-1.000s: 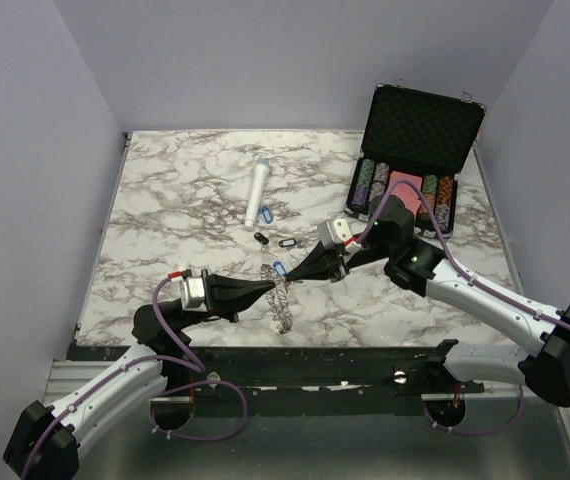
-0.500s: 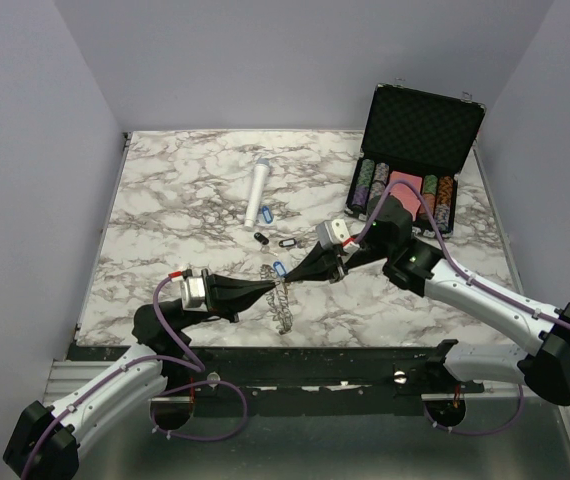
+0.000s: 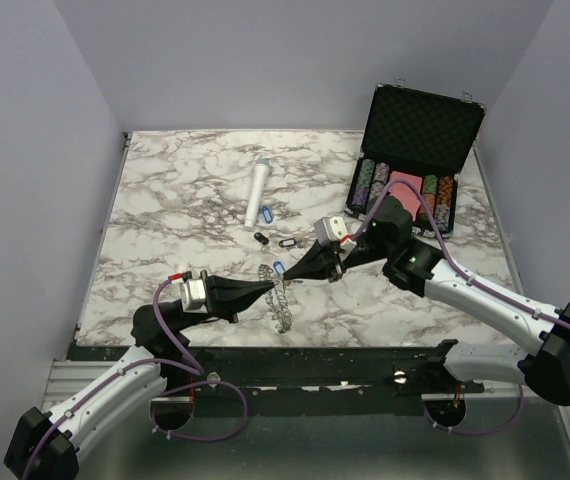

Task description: Put the keys on the keyring

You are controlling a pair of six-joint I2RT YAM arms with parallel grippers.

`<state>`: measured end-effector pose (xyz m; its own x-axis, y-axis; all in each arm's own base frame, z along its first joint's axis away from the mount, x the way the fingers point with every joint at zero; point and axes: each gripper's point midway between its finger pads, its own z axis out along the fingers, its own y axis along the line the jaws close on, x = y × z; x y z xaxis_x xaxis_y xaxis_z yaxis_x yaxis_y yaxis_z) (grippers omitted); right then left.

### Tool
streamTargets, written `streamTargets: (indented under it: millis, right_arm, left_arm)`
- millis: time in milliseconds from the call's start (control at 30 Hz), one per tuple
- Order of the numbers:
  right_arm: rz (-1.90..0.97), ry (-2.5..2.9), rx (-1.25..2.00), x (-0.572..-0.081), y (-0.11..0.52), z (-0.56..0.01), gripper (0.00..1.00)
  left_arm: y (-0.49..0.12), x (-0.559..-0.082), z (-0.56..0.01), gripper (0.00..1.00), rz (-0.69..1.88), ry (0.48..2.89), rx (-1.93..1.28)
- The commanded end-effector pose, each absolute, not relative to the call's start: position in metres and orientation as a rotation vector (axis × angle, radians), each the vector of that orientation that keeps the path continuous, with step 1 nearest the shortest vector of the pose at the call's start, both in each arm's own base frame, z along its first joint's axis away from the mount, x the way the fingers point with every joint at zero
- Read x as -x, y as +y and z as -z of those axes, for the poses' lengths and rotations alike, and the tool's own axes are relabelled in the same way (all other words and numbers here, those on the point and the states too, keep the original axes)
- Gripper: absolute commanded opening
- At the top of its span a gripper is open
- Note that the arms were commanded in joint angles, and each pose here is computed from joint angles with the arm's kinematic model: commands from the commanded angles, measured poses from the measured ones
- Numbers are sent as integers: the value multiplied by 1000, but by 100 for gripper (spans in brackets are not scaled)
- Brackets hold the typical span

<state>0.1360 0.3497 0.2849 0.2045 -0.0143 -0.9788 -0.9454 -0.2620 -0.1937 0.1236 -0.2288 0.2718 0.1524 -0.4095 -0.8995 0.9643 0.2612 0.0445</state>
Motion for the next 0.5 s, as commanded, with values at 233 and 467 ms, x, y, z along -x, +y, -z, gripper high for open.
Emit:
streamTargets:
  millis: [233,467]
  right_arm:
    - [-1228,941,1517,-129,347,-291,0]
    - [-1243,943,1527,-128,347,-287,0]
  left_arm:
    - [-223,-129,-285,0,1080,889,-727]
    - [-223,-128,-285,0,1081,884,-728]
